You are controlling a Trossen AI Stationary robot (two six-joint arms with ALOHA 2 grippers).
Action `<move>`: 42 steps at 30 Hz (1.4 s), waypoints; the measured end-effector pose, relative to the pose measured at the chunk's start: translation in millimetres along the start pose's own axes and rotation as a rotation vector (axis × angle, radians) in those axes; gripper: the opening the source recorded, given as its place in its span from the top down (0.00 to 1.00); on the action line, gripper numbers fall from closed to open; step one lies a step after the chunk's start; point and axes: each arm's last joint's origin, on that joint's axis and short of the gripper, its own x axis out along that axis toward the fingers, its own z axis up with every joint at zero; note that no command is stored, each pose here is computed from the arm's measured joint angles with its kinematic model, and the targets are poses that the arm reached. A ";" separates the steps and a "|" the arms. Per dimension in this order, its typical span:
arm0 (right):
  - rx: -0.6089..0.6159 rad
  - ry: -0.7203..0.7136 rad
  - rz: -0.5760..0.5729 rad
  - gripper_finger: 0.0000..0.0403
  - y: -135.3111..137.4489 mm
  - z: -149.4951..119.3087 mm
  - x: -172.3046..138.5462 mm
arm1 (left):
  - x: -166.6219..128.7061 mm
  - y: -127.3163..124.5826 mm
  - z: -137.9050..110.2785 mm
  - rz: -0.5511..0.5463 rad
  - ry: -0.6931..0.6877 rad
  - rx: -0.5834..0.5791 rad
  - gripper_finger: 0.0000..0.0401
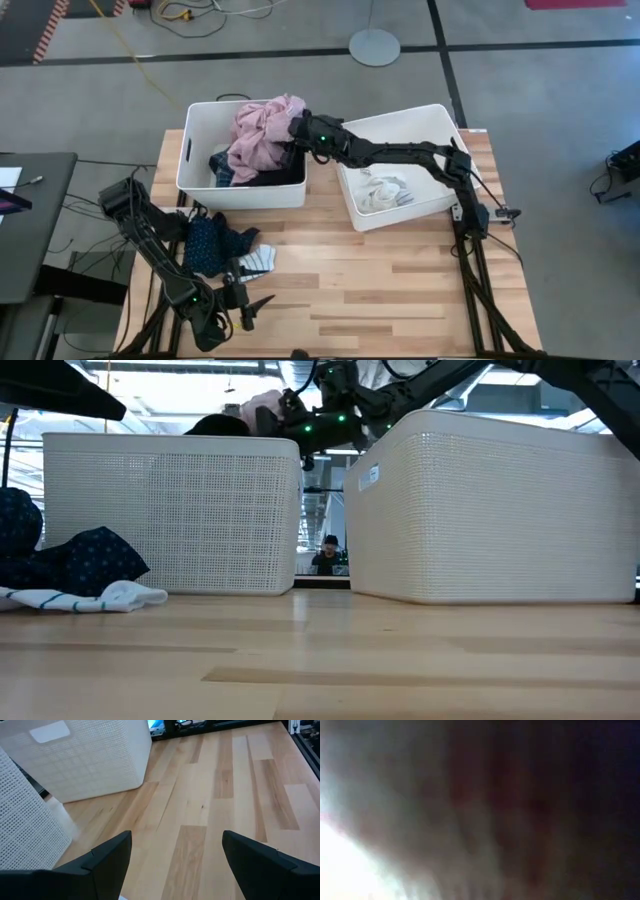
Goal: Sort clothes
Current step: Put the pink long-sleeved shirt into the left laundry bin
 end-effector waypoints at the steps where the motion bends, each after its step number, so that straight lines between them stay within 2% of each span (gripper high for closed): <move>1: 0.006 0.012 -0.003 0.70 -1.5 0.6 -1.0 | 0.0 0.0 0.1 0.000 0.000 0.000 0.24; 7: 0.022 0.095 -0.006 0.42 -2.5 -5.1 -2.7 | 0.0 -0.1 0.2 0.000 0.000 0.000 0.24; 12: 0.024 0.125 0.000 0.29 0.4 -6.5 -3.5 | -0.1 -0.1 0.2 -0.002 0.001 0.000 0.24; 19: -0.053 0.143 0.028 0.28 15.2 3.2 -11.5 | -0.1 -0.4 -0.1 -0.014 0.013 0.001 0.24; 24: -0.141 0.277 -0.038 0.28 18.9 13.1 -29.5 | -0.1 -0.1 -0.4 -0.014 0.016 0.007 0.24; 30: -0.177 0.460 -0.036 0.28 15.3 10.3 -45.2 | 1.0 0.6 -0.5 -0.010 0.019 0.027 0.24; 42: -0.240 0.597 -0.030 0.28 28.2 21.8 -73.3 | 3.3 1.1 0.6 -0.004 0.018 0.014 0.24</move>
